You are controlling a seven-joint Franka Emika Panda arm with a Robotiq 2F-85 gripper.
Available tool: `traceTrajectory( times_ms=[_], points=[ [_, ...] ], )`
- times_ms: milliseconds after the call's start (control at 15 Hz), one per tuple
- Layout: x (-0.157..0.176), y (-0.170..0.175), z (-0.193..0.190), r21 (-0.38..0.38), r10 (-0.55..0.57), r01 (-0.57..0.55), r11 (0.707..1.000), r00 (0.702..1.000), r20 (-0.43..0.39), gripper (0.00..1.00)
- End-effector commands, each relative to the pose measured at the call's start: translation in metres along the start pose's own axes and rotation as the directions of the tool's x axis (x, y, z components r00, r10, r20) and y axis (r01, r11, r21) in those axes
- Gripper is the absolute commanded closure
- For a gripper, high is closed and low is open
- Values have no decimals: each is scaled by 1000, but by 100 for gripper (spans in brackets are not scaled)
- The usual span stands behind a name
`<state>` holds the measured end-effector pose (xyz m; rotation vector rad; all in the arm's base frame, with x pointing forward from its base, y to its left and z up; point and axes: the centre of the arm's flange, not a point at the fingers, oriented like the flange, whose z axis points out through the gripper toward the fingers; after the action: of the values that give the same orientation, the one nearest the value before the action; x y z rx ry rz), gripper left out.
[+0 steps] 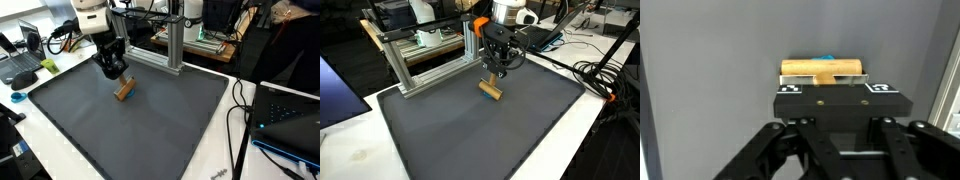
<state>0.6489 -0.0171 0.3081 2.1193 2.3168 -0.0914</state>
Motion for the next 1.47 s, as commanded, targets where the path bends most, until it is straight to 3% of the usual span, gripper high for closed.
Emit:
traceTrajectory(
  times_ms=[0, 867, 1067, 1200, 1267, 1400],
  points=[
    [8, -9, 21, -12, -36, 36, 999, 997, -69, 78],
    [9, -14, 35, -13, -10, 8, 1000, 989, -146, 78],
    [7, -24, 22, -18, -10, 7, 1000, 989, -144, 78],
    [30, -39, -10, -25, -48, 45, 999, 988, -147, 78],
    [13, -12, 7, -21, -11, 8, 1000, 992, -126, 53],
    [27, -20, 4, -16, -33, 31, 999, 991, -129, 53]
  ],
)
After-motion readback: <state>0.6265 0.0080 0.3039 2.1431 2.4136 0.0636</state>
